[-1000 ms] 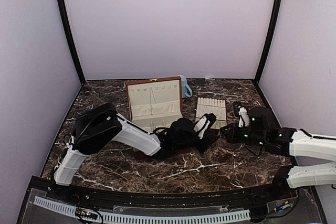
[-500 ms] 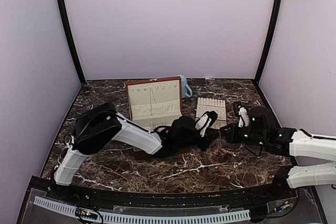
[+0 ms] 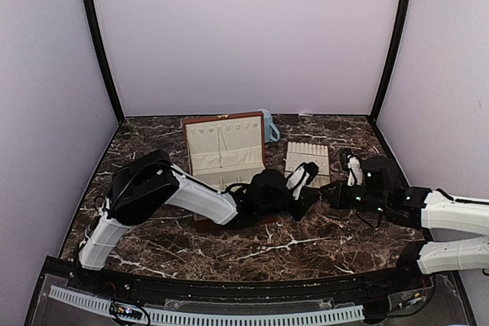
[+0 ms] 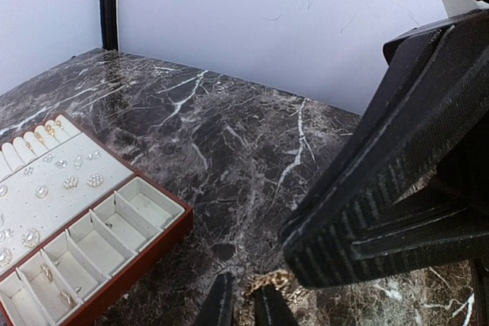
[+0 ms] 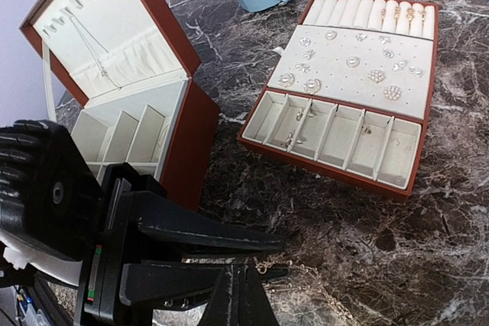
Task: Organize the mixed jewelry
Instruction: Pass from the right arm to the left
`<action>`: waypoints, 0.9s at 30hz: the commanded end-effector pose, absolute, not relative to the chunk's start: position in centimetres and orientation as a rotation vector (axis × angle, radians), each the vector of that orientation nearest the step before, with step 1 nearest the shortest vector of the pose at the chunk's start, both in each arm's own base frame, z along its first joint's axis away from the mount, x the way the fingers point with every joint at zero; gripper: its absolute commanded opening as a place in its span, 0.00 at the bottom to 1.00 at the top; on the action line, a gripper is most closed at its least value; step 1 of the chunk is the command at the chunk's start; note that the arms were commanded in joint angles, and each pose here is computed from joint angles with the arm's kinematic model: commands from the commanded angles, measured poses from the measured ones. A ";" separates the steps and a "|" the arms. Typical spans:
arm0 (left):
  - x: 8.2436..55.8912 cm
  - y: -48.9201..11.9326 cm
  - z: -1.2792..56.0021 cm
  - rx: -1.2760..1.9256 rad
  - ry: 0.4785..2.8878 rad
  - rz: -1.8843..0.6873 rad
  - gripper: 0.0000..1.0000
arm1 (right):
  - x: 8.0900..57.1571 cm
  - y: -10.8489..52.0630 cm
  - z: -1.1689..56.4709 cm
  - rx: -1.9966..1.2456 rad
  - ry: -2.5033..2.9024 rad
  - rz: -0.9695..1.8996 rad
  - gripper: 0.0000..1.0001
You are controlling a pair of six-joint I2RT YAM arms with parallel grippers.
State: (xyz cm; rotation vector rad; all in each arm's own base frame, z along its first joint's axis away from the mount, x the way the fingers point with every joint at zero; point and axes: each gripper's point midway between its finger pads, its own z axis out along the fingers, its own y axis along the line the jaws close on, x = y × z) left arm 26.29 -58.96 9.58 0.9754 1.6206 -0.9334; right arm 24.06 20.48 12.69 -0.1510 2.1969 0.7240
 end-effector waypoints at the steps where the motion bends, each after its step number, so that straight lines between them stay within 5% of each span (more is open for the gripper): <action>1: 25.7 -59.9 11.6 0.966 1.555 -0.995 0.11 | 24.4 20.5 13.5 -0.129 2.151 0.740 0.00; 8: 25.7 -58.5 12.9 0.892 1.527 -1.006 0.00 | 24.4 20.6 13.5 -0.145 2.147 0.740 0.00; 18: 26.6 -55.6 15.4 0.796 1.559 -0.919 0.00 | 23.1 23.4 15.1 -0.329 2.096 0.900 0.00; 27: 26.1 -52.1 19.0 0.806 1.600 -0.821 0.00 | 22.8 24.5 18.5 -0.373 2.000 0.986 0.33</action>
